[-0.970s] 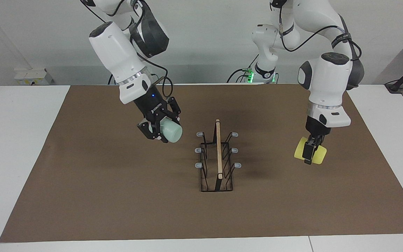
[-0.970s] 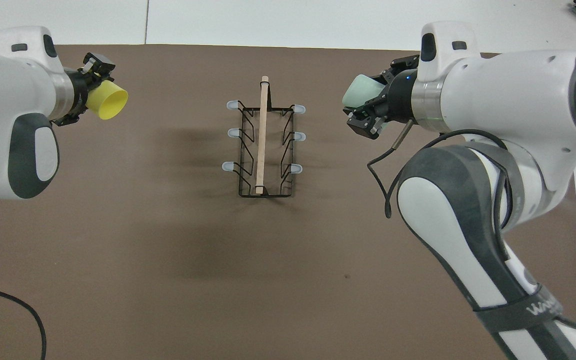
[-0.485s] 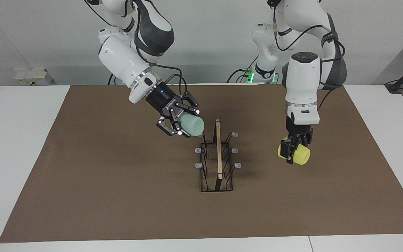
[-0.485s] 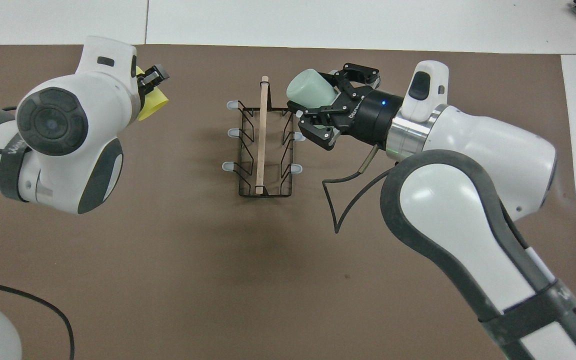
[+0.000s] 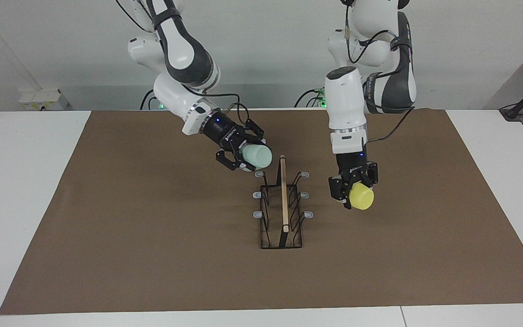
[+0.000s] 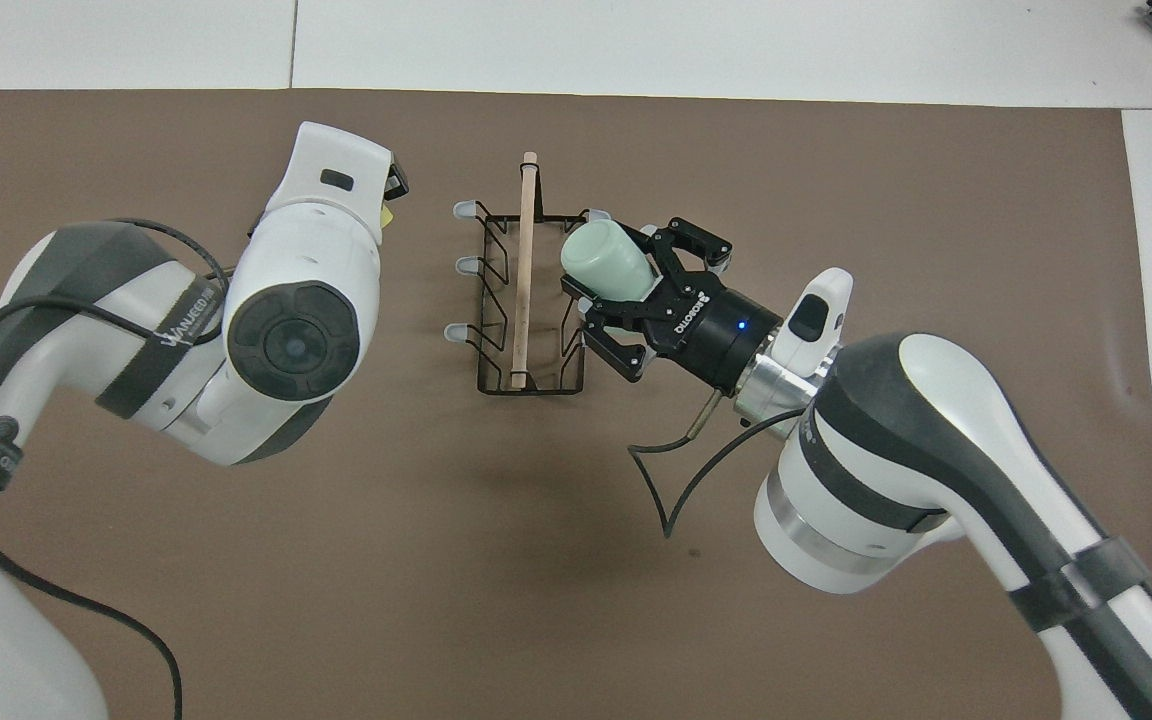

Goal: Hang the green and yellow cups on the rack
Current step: 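Carry the yellow cup and green cup toward the rack with both grippers, then hang the yellow cup and green cup on the rack pegs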

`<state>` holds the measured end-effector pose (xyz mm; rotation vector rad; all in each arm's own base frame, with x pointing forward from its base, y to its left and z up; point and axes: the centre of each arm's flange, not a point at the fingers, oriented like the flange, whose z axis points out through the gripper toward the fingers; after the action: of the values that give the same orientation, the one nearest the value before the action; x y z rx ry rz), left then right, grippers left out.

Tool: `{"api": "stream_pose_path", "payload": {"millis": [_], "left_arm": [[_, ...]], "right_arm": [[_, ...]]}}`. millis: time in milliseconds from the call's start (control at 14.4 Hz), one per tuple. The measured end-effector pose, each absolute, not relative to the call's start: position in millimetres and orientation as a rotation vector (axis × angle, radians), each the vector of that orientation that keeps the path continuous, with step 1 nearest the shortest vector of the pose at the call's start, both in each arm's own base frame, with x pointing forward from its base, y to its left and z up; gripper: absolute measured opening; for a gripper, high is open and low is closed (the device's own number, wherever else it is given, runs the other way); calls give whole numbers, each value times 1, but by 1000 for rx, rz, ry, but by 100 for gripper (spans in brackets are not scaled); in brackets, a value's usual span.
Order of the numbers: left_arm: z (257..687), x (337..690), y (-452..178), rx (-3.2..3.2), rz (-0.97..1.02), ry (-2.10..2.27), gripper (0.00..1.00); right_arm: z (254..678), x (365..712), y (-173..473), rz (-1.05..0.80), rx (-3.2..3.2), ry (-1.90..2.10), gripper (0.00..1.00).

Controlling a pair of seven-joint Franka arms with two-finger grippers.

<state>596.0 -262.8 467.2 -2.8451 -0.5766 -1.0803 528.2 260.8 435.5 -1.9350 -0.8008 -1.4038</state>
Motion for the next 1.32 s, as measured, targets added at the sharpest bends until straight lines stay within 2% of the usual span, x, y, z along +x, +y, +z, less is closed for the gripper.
{"api": "stream_pose_path", "payload": {"millis": [623,1108,1316], "left_arm": [[432,514,-317,-2774,-1281,-579,67],[401,466,-342,-2731,-1353,-595,67],[394,461,-344,-2716,-1374,-612,67]], "right_arm": [[365,498,276,-1451,-1891,-809,68],[359,493,275,-1445,-1889,-779,68],[358,492,275,-1461,-1888,-777,68]]}}
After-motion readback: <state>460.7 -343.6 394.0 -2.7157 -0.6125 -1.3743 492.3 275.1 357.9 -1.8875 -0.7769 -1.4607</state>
